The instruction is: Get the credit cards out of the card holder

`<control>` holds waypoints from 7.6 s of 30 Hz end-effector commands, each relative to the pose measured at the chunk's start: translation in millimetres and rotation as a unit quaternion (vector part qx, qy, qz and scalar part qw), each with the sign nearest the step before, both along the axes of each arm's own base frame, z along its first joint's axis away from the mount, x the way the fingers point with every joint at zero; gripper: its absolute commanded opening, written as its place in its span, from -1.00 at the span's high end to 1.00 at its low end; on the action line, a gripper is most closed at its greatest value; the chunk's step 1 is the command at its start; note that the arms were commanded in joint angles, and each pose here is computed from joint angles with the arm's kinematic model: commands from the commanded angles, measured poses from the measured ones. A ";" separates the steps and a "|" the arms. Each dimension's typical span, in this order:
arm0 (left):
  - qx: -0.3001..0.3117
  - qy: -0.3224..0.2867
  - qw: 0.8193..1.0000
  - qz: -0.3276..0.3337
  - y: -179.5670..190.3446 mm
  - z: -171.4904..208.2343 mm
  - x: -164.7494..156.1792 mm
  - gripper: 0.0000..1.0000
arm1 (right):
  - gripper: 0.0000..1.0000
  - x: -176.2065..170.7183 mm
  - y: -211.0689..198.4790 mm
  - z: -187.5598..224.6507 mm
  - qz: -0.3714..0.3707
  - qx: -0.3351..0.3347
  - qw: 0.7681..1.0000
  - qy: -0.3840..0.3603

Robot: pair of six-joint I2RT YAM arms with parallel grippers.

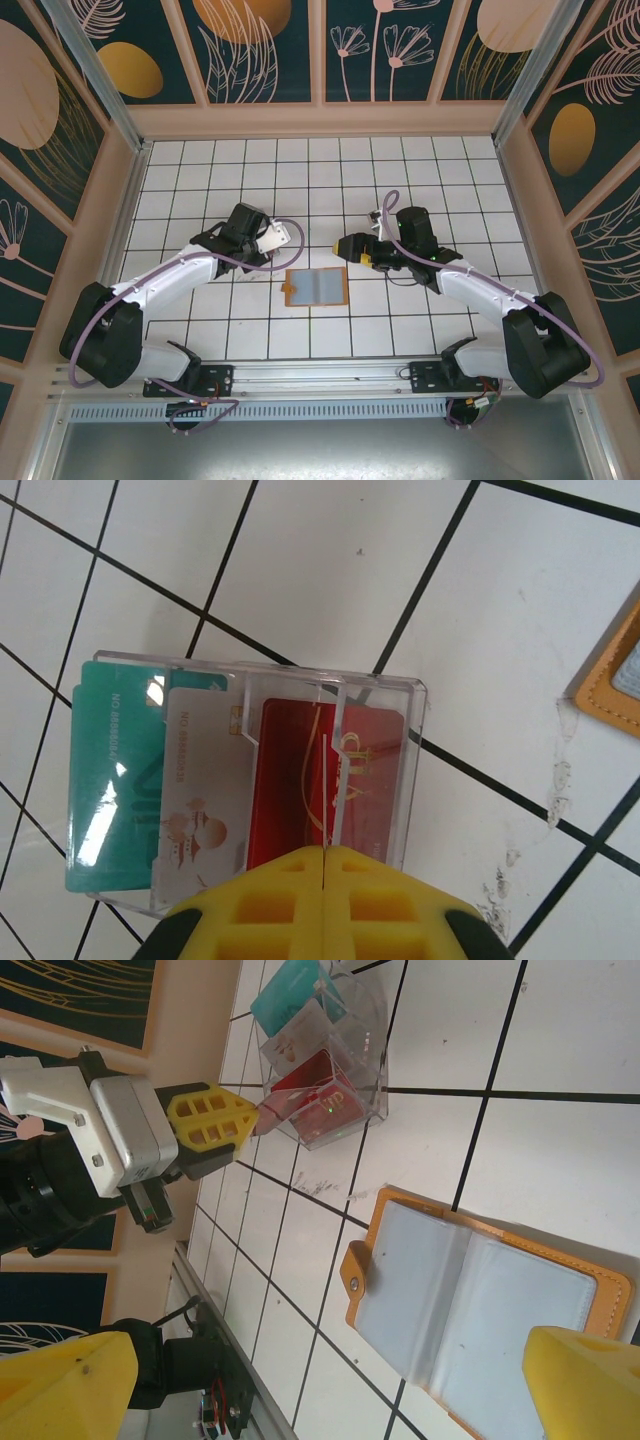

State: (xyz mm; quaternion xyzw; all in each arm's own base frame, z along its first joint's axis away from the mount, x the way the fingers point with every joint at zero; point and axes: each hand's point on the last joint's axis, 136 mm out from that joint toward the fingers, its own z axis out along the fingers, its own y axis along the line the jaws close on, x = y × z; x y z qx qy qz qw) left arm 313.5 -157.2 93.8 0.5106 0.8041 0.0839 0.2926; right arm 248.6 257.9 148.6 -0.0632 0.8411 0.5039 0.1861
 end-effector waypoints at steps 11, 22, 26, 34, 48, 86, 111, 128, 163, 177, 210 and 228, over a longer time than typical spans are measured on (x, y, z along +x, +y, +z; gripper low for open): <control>0.007 -0.008 1.000 -0.010 -4.7 9.0 12.8 1.00 | -0.97 1.7 -2.2 -0.4 -0.003 0.003 1.000 -0.009; 0.013 -0.005 1.000 -0.017 -8.9 12.7 18.8 1.00 | -0.97 1.9 -3.7 -2.0 -0.008 0.003 1.000 -0.008; 0.018 -0.002 1.000 -0.017 -5.3 3.8 15.6 1.00 | -0.97 2.0 -4.6 -3.4 -0.010 0.002 1.000 -0.006; 0.007 0.002 1.000 -0.008 1.1 -8.7 9.0 1.00 | -0.97 3.3 -4.9 -5.4 -0.011 0.002 1.000 -0.005; 0.026 -0.068 0.997 0.039 18.8 2.9 29.9 0.45 | -0.97 3.6 -3.5 -5.0 -0.009 0.006 1.000 -0.003; -0.492 0.196 0.742 0.411 -44.7 49.4 -19.7 0.05 | 0.42 -35.6 -5.9 -123.8 -0.019 -0.203 0.976 0.078; -0.402 0.296 0.752 0.430 -98.7 -47.3 -56.7 0.10 | 0.64 -40.8 -8.0 -140.3 -0.021 -0.226 0.970 0.090; -0.382 0.330 0.760 0.409 -117.9 -61.4 -66.2 0.09 | 0.63 -39.8 -4.8 -142.2 -0.015 -0.225 0.970 0.093; -0.351 0.223 0.810 0.414 -98.7 -20.3 -47.4 0.07 | 0.62 -38.1 -4.7 -141.1 -0.017 -0.227 0.969 0.093; -0.330 0.260 0.803 0.424 -91.8 -52.9 -59.2 0.08 | 0.62 -41.1 -6.6 -141.2 -0.020 -0.225 0.970 0.095; -0.386 0.353 0.769 0.367 -140.3 -52.4 -67.4 0.00 | 0.62 -38.0 -4.0 -143.1 -0.017 -0.228 0.969 0.095; -0.434 0.326 0.787 0.292 -171.4 20.3 -54.3 0.04 | 0.62 -32.7 -4.4 -144.2 -0.019 -0.227 0.969 0.096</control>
